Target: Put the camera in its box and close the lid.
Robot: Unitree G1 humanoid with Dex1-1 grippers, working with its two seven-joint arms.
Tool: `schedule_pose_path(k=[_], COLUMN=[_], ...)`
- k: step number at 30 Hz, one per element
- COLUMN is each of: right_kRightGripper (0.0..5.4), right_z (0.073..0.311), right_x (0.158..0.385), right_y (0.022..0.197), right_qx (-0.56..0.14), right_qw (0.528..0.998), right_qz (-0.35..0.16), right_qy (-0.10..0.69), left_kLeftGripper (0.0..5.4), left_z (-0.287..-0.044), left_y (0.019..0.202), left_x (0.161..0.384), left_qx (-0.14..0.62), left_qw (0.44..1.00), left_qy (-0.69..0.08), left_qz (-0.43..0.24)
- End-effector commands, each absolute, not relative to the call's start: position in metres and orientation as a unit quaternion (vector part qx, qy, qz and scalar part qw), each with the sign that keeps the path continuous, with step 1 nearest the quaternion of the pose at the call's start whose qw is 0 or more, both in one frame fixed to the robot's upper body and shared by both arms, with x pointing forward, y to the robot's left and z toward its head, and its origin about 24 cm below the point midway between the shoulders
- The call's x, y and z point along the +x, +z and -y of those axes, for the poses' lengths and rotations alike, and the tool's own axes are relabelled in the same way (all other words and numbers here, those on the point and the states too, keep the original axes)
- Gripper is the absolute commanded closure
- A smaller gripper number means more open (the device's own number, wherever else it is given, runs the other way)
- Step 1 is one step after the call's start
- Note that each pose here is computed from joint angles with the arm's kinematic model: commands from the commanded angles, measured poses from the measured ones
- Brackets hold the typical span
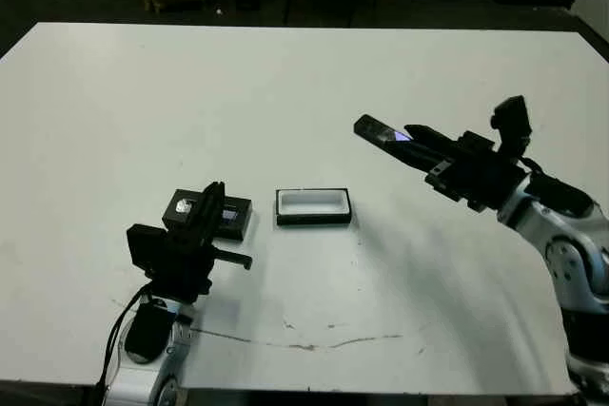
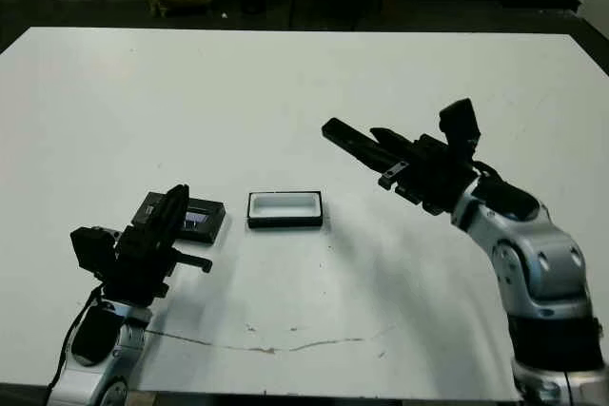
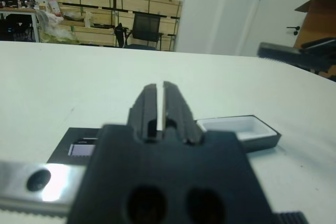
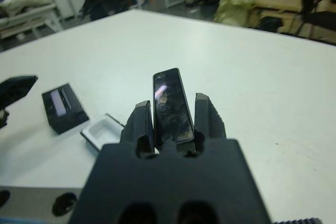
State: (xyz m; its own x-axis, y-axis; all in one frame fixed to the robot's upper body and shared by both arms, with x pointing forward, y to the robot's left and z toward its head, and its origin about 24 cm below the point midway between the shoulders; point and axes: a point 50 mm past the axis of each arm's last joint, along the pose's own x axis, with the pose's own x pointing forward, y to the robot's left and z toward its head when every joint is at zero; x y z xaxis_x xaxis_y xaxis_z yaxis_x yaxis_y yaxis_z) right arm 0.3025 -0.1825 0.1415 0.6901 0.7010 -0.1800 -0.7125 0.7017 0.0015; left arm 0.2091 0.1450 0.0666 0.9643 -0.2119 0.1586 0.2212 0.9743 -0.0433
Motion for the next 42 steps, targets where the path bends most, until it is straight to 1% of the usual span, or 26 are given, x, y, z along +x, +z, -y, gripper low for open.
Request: schedule_pose_path(k=[1, 6, 9, 11, 14, 19, 24, 27, 32, 42], right_kRightGripper=[4.97, 4.97, 4.97, 4.97, 4.97, 4.97, 4.97, 4.97, 4.97, 4.97], right_z=[0.186, 0.182, 0.179, 0.177, 0.172, 0.165, 0.159, 0.155, 0.149, 0.139], right_x=[0.312, 0.323, 0.328, 0.33, 0.333, 0.335, 0.335, 0.335, 0.337, 0.34], right_y=[0.143, 0.142, 0.142, 0.143, 0.141, 0.139, 0.14, 0.14, 0.139, 0.129], right_qx=[-0.062, -0.093, -0.132, -0.143, -0.123, -0.098, -0.096, -0.091, -0.101, -0.118], right_qw=[0.906, 0.879, 0.86, 0.848, 0.829, 0.801, 0.778, 0.766, 0.756, 0.742], right_qz=[-0.098, -0.108, -0.103, -0.105, -0.115, -0.115, -0.112, -0.126, -0.138, -0.164], right_qy=[0.407, 0.455, 0.482, 0.499, 0.533, 0.58, 0.61, 0.624, 0.631, 0.64], left_kLeftGripper=[5.4, 5.4, 5.4, 5.4, 5.4, 5.4, 5.4, 5.4, 5.4, 5.4], left_z=[-0.147, -0.147, -0.147, -0.147, -0.146, -0.146, -0.145, -0.145, -0.145, -0.144], left_y=[0.06, 0.06, 0.06, 0.059, 0.058, 0.057, 0.058, 0.057, 0.056, 0.059], left_x=[0.206, 0.207, 0.207, 0.208, 0.208, 0.208, 0.208, 0.209, 0.209, 0.21], left_qx=[-0.029, -0.025, -0.029, -0.03, -0.029, -0.034, -0.036, -0.035, -0.037, -0.034], left_qw=[0.992, 0.992, 0.992, 0.992, 0.993, 0.992, 0.992, 0.991, 0.992, 0.992], left_qy=[-0.107, -0.106, -0.108, -0.107, -0.104, -0.107, -0.109, -0.109, -0.107, -0.108], left_qz=[0.056, 0.056, 0.06, 0.063, 0.056, 0.058, 0.057, 0.063, 0.059, 0.059])
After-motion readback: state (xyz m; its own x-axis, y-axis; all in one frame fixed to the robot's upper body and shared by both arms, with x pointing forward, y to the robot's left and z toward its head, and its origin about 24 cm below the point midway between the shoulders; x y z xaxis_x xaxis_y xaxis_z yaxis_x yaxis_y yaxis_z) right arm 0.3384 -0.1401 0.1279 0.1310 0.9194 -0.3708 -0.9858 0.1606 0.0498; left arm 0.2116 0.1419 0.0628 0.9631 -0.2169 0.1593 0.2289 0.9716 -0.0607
